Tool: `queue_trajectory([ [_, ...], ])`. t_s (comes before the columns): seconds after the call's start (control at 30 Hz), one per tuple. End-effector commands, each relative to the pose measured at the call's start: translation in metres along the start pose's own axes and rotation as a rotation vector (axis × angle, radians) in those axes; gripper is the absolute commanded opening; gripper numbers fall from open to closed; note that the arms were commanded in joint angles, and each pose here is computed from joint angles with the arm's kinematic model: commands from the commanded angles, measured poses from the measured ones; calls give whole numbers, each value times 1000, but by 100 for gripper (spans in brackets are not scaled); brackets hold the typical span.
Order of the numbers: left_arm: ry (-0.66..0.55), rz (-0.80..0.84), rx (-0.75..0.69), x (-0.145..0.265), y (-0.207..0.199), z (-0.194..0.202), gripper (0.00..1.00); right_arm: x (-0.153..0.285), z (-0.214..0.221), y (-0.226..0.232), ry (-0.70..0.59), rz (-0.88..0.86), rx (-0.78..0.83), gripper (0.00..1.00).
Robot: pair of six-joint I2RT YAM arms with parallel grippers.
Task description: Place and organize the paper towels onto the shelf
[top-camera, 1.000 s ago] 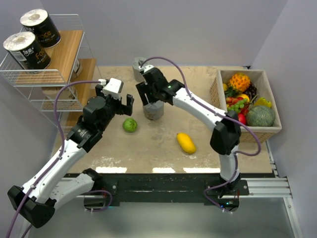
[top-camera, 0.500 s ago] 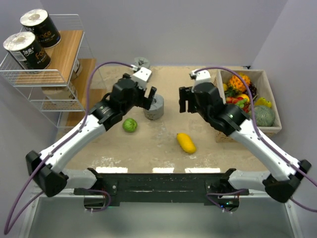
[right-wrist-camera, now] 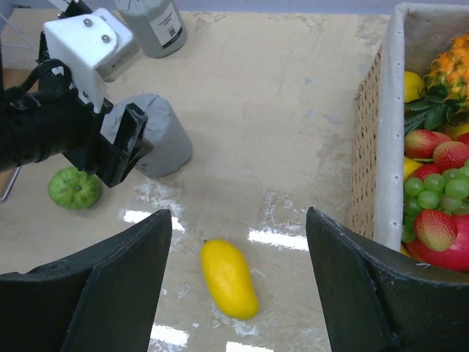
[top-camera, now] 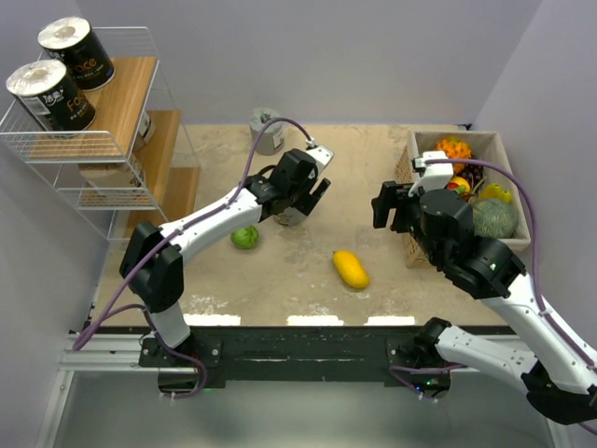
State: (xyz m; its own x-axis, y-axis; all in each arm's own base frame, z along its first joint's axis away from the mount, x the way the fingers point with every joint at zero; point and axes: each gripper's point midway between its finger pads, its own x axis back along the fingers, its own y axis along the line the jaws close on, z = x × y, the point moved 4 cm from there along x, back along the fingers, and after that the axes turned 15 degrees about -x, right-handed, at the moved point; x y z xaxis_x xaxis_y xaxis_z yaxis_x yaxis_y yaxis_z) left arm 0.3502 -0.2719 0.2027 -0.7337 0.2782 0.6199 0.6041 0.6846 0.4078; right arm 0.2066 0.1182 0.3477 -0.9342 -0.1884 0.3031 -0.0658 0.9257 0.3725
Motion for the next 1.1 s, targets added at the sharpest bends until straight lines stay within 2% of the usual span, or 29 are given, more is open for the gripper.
queue_trajectory([
  [0.0, -29, -23, -32, -9, 3, -14, 83, 0, 0, -7, -18, 36, 3, 77],
  [0.8, 71, 0, -109, -64, -24, 26, 66, -2, -4, -1, -18, 21, 5, 78],
  [1.07, 101, -79, -134, -61, -9, 29, 55, 0, -6, -1, -23, 18, 4, 78],
])
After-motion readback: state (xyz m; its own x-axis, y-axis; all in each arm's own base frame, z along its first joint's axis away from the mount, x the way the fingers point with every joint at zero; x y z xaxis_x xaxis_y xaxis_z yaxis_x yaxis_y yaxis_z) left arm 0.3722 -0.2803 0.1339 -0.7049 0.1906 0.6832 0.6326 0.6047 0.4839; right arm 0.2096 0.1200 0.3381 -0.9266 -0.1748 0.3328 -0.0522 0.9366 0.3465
